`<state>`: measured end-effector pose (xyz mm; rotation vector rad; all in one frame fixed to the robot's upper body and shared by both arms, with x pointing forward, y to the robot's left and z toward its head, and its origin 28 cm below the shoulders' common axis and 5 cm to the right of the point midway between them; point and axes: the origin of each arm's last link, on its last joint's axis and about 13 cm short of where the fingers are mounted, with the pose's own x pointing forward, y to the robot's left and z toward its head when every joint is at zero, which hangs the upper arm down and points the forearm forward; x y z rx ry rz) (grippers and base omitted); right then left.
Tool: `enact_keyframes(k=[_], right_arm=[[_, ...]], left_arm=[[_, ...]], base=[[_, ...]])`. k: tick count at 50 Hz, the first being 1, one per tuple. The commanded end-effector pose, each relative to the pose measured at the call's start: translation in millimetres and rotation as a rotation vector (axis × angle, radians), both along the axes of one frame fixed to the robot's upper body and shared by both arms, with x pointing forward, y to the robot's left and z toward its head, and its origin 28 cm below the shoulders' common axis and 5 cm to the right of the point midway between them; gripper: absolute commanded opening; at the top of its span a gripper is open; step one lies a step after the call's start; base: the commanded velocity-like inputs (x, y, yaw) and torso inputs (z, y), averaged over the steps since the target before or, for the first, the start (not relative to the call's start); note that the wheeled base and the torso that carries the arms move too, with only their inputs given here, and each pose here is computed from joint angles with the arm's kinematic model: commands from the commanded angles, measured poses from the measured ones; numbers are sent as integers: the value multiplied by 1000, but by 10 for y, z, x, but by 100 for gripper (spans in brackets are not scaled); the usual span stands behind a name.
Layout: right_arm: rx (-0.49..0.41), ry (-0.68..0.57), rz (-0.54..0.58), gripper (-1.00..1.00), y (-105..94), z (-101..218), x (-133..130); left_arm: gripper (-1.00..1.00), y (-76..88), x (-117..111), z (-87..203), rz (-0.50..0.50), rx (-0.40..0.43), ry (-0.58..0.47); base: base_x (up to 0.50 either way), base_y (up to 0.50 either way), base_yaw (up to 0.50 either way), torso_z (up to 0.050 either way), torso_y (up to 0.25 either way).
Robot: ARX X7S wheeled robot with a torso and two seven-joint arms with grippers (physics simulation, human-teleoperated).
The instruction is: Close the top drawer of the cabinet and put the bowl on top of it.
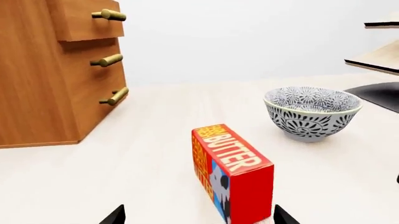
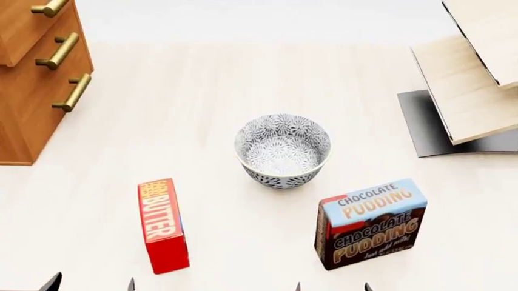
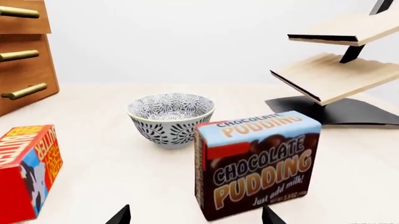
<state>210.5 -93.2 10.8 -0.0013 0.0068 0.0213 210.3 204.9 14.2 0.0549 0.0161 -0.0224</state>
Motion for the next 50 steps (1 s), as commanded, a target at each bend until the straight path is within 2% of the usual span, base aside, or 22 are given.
enact_keyframes(k=[1,3,5,9,13,19,25,38,50], right_arm=[[-21,40,-1,100,84,315,-126],[-14,26,6,100,102,552,-176],[-23,-5,49,100,120,796,-239],[-13,-27,75,100,104,1102,-284],[14,-37,67,100,25,1327,-277],[-5,-66,67,100,-119,1599,-372],[-14,-85,57,100,-222,1642,-449],[-8,-90,53,100,-331,1525,-572],[6,-92,51,100,-357,1518,-585]], left_arm=[[100,6,-141,399,-41,-61,45],[100,14,-212,612,-60,-81,41],[100,34,-291,813,-69,-36,-27],[100,83,-377,1076,-79,-26,-85],[100,144,-392,1257,-71,-1,-119],[100,267,-313,1429,-38,18,-135],[100,334,-330,1443,-25,0,-141],[100,423,-342,1360,24,2,-147],[100,451,-400,1327,29,23,-142]], base=[[0,0,0,0,0],[0,0,0,0,0],[0,0,0,0,0],[0,0,0,0,0],[0,0,0,0,0],[0,0,0,0,0],[0,0,0,0,0],[0,0,0,0,0],[0,0,0,0,0]])
